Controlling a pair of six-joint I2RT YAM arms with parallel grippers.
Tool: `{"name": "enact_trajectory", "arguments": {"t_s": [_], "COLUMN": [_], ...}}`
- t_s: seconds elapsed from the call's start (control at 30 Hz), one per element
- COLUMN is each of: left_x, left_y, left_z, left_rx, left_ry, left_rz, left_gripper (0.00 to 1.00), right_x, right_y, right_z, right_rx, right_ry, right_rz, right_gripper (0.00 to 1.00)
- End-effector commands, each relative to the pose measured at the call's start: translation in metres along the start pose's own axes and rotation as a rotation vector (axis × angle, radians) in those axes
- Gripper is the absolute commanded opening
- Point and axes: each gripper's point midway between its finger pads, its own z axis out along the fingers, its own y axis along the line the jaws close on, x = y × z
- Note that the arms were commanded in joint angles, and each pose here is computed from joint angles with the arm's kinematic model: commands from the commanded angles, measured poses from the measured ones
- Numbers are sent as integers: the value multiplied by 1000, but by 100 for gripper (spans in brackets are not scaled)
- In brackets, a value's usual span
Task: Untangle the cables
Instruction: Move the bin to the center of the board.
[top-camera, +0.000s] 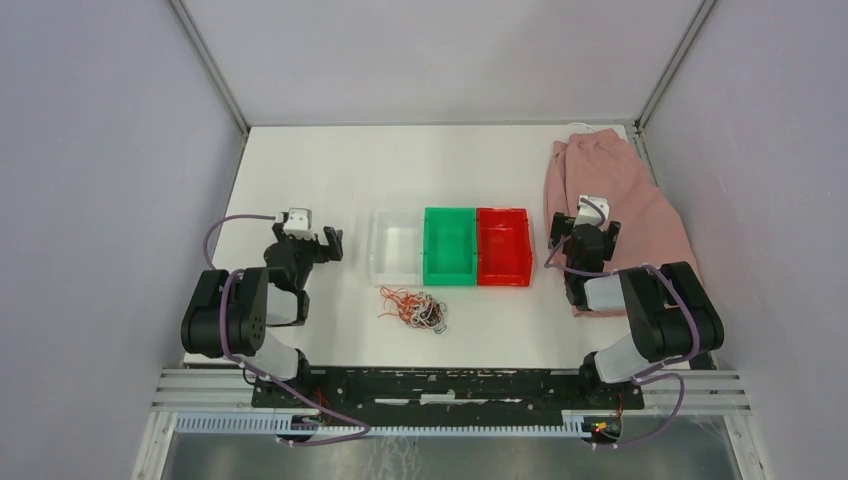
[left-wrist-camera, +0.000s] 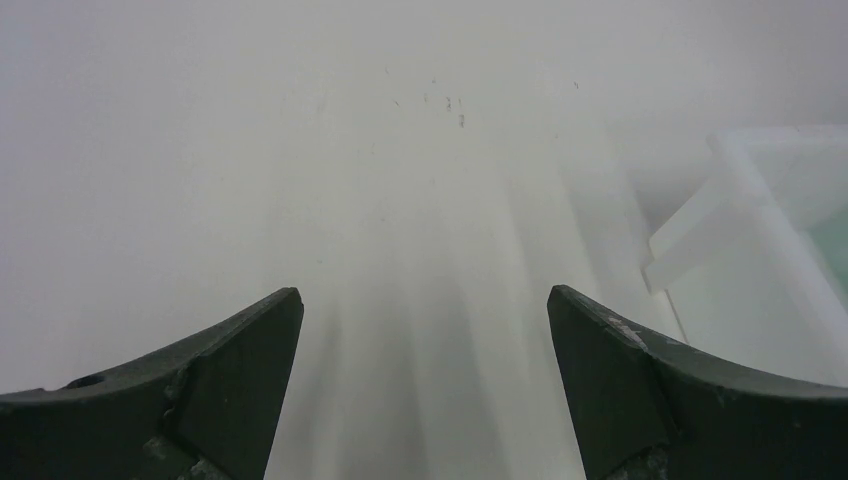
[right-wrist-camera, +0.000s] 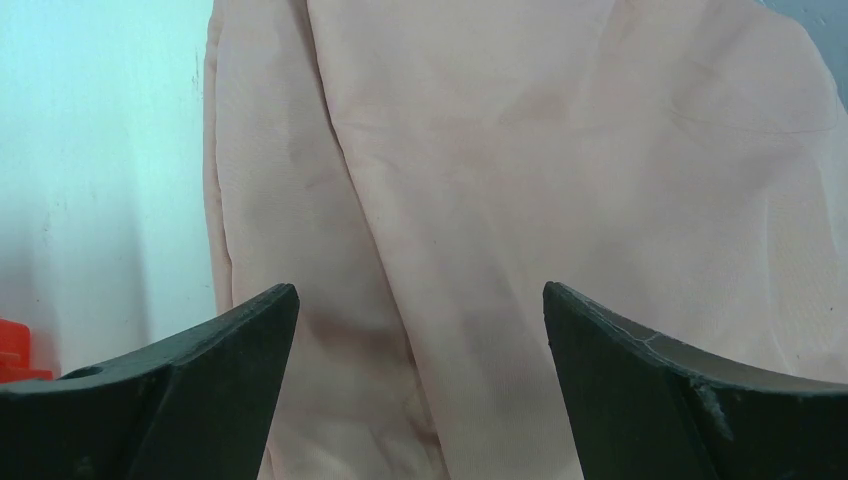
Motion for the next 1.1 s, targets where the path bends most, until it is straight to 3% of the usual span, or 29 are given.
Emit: {"name": "enact_trajectory", "arguments": {"t_s": [0.0, 0.43, 0.57, 0.7, 0.97, 1.07], "left_x": [-20, -21, -24, -44, -99, -110], "left_y": [4, 4, 3, 3, -23, -32], "left_z": [5, 5, 4, 21, 30, 22], "left_rx": [-20, -20, -15, 3, 182, 236], "left_ry": [-61, -62, -70, 5, 255, 331], "left_rz": [26, 26, 26, 15, 1, 0], "left_gripper": [99, 99, 99, 99, 99, 99], "right_x": [-24, -24, -39, -75, -135, -155], "right_y": [0, 0, -1, -9, 34, 76], "right_z": [4, 4, -2, -17, -51, -68], "right_rx": [6, 7, 1, 51, -177, -431], "right_ry": [-71, -70, -74, 18, 69, 96], "right_rz": [33, 31, 20, 76, 427, 429], "right_gripper": [99, 99, 100, 99, 99, 100]}}
